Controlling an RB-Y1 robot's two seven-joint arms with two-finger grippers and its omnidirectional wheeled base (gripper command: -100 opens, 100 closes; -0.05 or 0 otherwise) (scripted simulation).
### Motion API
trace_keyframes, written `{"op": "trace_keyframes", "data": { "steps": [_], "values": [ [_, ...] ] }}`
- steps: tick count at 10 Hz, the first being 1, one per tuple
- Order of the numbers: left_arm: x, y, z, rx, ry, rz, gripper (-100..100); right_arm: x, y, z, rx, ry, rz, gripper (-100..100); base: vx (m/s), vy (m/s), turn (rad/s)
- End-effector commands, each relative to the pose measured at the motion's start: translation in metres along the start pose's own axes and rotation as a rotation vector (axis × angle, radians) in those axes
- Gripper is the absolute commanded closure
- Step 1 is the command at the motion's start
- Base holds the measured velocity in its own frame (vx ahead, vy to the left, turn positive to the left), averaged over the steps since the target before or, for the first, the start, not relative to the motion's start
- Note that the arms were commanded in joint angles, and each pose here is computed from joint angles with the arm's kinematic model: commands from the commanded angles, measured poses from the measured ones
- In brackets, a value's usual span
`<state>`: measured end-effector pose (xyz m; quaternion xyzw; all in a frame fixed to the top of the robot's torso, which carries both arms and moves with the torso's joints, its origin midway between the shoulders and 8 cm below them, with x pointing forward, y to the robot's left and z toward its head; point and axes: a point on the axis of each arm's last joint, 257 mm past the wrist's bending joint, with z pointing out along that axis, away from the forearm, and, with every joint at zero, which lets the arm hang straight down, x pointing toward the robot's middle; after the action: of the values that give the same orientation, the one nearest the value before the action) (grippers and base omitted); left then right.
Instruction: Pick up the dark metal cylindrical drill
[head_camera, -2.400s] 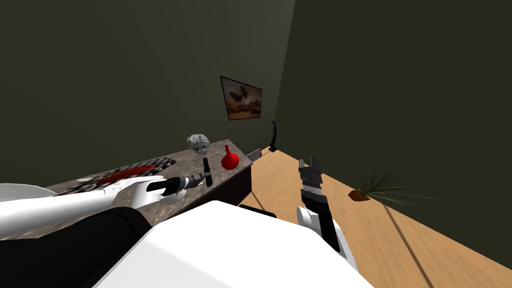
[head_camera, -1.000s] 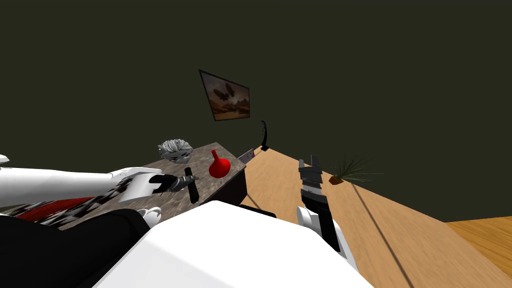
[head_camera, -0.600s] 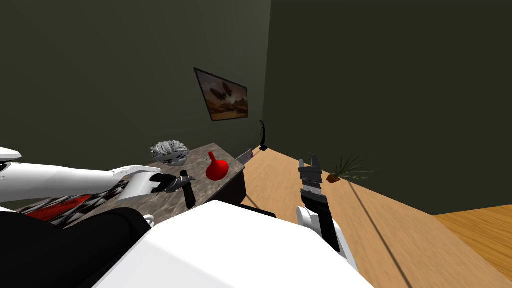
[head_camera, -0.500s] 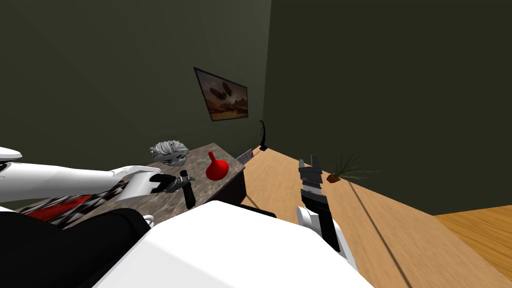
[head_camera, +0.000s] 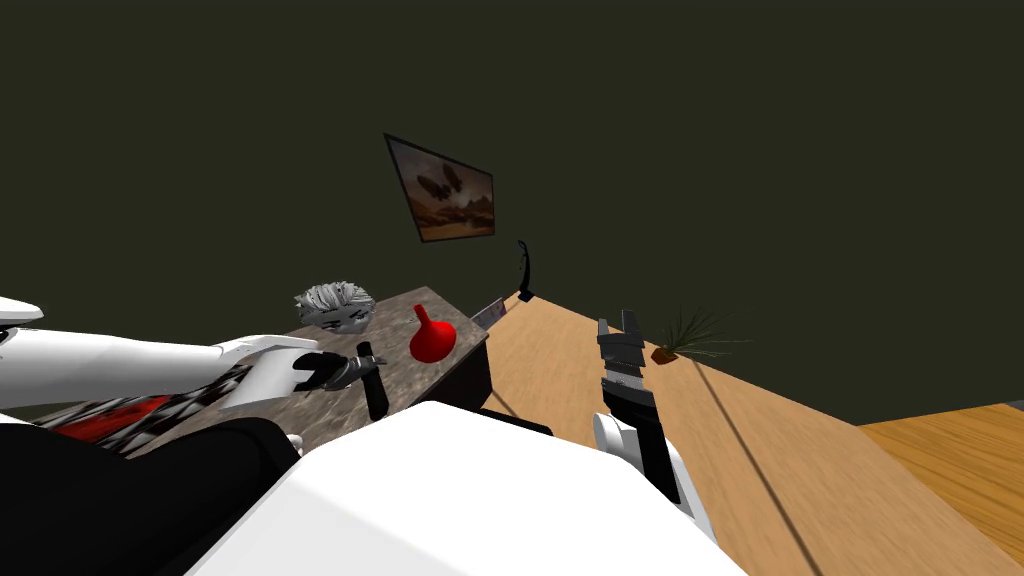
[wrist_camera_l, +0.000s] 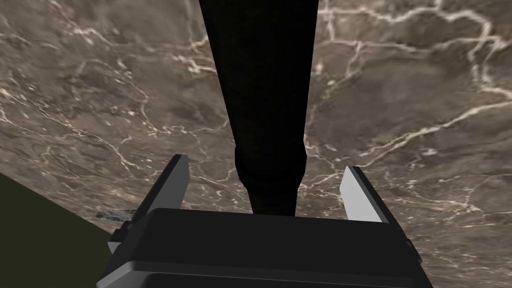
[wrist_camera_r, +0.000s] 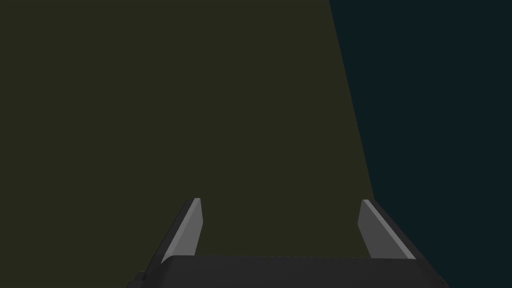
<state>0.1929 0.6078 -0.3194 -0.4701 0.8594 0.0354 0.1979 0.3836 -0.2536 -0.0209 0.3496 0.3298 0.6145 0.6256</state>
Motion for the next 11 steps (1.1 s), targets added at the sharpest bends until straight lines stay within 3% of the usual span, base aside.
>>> {"op": "trace_keyframes", "data": {
  "steps": [1,3,6,7,8,11],
  "values": [
    [0.001,0.005,0.002,0.0,-0.001,-0.021,-100,0.0,0.0,0.0,0.0,0.0,0.0,0,0.027,-0.004,-0.051],
    [0.001,0.005,0.002,0.0,-0.001,-0.014,-100,0.0,0.0,0.0,0.0,0.0,0.0,0,0.008,0.0,0.001],
    [0.01,0.029,0.009,-0.005,-0.006,-0.032,-100,0.0,0.0,0.0,0.0,0.0,0.0,0,0.03,-0.003,-0.069],
    [0.008,0.024,0.009,-0.005,-0.005,-0.029,-100,0.0,0.0,0.0,0.0,0.0,0.0,0,0.017,-0.002,-0.01],
    [0.009,0.025,0.009,-0.005,-0.005,-0.028,100,0.0,0.0,0.0,0.0,0.0,0.0,0,0.0,0.0,0.0],
    [0.009,0.025,0.009,-0.006,-0.005,-0.03,100,0.0,0.0,0.0,0.0,0.0,0.0,0,0.0,0.0,0.0]
  ]
}}
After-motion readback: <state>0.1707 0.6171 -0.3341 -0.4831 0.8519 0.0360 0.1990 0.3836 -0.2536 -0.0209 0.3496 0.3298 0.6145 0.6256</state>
